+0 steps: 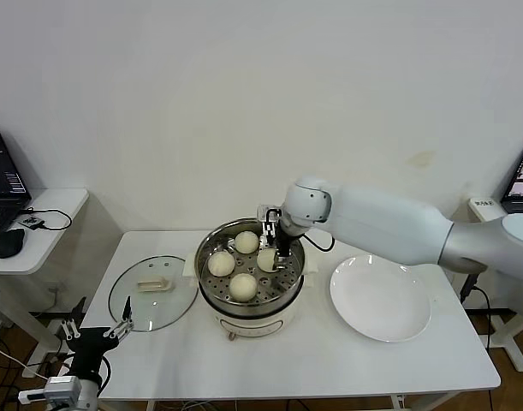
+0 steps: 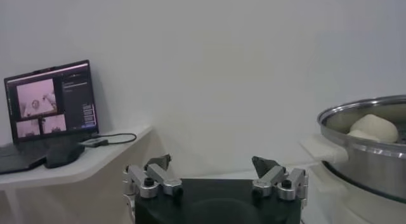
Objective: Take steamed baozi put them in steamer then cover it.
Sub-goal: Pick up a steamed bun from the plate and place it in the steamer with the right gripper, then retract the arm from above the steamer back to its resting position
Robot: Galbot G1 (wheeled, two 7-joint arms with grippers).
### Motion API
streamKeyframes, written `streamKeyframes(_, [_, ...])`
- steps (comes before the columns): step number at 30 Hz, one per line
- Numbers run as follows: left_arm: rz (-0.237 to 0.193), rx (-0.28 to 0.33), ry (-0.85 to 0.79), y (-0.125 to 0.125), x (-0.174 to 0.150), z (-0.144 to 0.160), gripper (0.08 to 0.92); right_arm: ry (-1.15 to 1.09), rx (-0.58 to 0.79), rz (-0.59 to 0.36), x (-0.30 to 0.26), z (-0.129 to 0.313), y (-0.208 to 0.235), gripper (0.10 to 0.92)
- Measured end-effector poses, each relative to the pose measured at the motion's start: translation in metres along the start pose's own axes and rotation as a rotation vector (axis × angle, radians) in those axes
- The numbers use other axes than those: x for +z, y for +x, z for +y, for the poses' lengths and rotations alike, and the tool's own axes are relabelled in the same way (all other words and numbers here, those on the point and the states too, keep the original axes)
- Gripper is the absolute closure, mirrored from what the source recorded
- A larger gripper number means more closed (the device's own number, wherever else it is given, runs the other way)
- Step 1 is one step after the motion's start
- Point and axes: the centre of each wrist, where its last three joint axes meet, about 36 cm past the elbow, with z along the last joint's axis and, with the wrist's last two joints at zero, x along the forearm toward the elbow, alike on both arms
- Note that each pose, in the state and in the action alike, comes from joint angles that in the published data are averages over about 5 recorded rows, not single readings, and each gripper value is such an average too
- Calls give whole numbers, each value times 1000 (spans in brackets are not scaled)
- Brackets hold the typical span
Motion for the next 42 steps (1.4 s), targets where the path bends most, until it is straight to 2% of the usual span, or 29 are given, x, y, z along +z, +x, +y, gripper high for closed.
streamKeyframes(5, [1, 2, 3, -1, 1, 0, 177, -16, 43, -34, 13, 4, 20, 200])
streamKeyframes(10, [-2, 8, 7, -2, 1, -2, 177, -60, 152, -134, 34, 20, 36, 199])
streamKeyframes(15, [-2, 15, 6, -2, 3, -4, 177, -153, 336, -305, 68, 51, 35, 200])
streamKeyframes(25, [5, 9, -6, -3, 13, -2, 177, -403, 673, -717, 133, 128, 7, 200])
streamKeyframes(31, [3, 15, -41, -8, 21, -3, 177, -550, 824, -887, 169, 181, -13, 200])
streamKeyframes(36, [-18, 20, -136, -16, 33, -2, 177, -712, 963, -934, 209, 239, -27, 200])
streamKeyframes(42, [-89, 36, -403, -31, 51, 9, 177, -898, 1154, -830, 256, 320, -29, 200])
